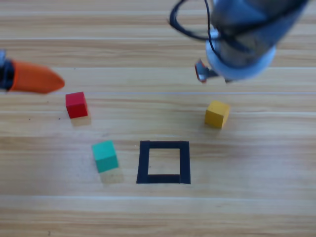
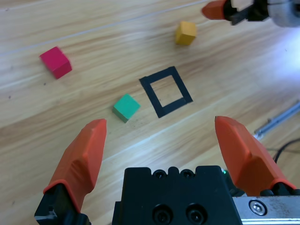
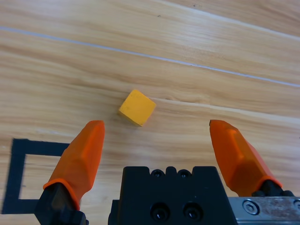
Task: Stack the blocks in the rectangular block: red at the bottom, yellow in the middle, green on top
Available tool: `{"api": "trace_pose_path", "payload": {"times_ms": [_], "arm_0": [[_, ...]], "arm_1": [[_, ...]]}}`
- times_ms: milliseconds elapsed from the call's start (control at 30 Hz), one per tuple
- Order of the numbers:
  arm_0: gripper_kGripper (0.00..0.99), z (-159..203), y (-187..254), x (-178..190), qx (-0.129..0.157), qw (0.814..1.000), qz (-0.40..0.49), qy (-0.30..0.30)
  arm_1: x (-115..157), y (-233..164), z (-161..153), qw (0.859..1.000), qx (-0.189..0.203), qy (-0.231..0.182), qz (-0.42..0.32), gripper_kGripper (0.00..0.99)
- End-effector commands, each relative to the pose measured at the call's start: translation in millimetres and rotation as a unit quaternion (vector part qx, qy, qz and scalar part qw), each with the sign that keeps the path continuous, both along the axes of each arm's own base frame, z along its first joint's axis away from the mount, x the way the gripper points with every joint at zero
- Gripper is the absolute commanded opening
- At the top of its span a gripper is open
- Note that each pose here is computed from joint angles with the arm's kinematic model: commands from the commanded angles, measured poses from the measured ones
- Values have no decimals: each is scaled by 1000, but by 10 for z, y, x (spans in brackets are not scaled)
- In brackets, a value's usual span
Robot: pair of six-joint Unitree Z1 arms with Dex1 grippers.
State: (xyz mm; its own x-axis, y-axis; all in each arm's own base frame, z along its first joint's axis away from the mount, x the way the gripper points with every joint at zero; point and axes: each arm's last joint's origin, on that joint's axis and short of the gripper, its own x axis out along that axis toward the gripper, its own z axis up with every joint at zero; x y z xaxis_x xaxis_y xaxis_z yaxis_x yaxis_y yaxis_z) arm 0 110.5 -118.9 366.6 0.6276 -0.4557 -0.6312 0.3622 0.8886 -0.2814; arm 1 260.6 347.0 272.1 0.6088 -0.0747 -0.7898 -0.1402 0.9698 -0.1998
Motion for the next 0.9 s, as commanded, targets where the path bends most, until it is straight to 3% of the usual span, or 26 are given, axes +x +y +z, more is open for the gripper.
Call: {"api": "trace_pose_path", "payload": {"times_ms": [33,100,200,267,400,633,733,800,900], "arm_0": [[990,-82,-319,264,37,995,64,71],[990,-79,-394,341,39,993,78,82],[988,-88,-542,543,53,986,108,113],[988,-130,-653,711,71,979,132,139],[988,-223,-758,937,70,971,159,165],[974,-231,-536,1188,29,952,235,194],[960,-297,-422,1333,28,942,262,208],[959,-409,-427,1501,48,934,273,226],[959,-653,-592,1890,104,917,277,266]], "arm_1": [[412,54,-238,992,-18,58,-108,986],[580,-82,-283,984,26,108,-141,986],[767,-154,-431,974,51,157,-157,986],[798,-130,-500,973,50,160,-161,989],[881,-156,-608,963,69,175,-194,990],[973,-176,-841,948,76,189,-243,990],[1043,-136,-940,947,80,190,-247,990],[1089,-116,-1021,945,81,197,-248,990],[1142,-92,-1105,944,82,201,-250,989]]}}
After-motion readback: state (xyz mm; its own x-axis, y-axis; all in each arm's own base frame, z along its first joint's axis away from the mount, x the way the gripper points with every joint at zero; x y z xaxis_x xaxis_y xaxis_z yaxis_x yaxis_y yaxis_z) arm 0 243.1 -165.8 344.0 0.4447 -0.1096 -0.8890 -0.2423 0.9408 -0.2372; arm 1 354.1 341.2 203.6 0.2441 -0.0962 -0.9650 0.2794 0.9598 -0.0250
